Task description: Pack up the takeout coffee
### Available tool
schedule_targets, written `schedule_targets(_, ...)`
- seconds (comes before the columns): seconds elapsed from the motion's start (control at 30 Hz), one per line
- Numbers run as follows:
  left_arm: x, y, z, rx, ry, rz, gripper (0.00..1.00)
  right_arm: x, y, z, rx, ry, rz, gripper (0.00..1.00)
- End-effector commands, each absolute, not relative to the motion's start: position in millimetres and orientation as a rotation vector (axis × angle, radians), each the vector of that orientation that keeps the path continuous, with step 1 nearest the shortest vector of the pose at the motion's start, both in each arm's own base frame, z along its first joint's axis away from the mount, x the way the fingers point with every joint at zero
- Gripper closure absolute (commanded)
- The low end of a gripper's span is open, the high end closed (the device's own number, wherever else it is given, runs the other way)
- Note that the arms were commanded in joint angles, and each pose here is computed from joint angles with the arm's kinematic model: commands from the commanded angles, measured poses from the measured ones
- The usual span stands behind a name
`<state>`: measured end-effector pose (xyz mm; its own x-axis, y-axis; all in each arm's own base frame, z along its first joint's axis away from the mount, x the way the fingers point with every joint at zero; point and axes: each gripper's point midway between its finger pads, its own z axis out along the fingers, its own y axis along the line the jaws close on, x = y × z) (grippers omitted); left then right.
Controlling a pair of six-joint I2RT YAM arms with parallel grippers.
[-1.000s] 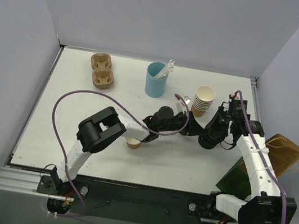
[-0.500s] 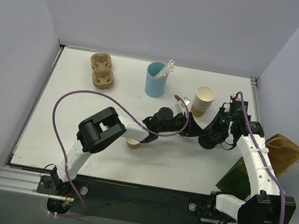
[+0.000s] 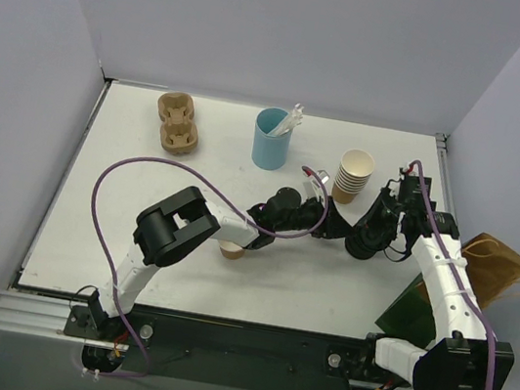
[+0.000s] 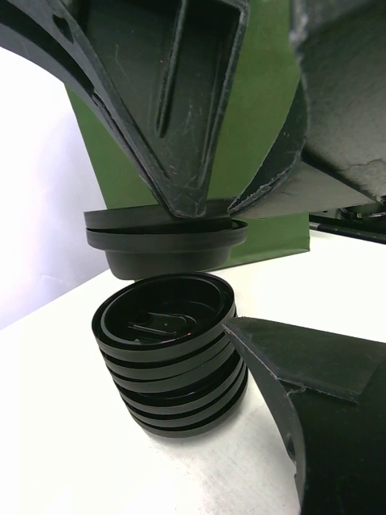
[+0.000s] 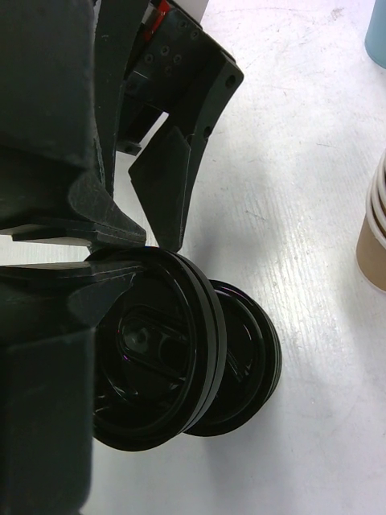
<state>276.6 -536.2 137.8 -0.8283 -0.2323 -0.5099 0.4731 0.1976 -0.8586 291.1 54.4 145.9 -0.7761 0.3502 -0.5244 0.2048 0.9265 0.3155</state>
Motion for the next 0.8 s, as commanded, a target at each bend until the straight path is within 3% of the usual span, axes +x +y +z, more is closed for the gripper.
schedule_targets(0.0, 282, -542, 165, 0.241, 1.843, -1.696, 0.38, 289, 57, 145, 0.401, 2.477, 0.349, 0.91)
schedule_targets(0.77, 289, -550, 142, 0.262, 1.908, -1.588, 0.38, 291, 53, 145, 0.410, 2.471, 0.339, 0.92)
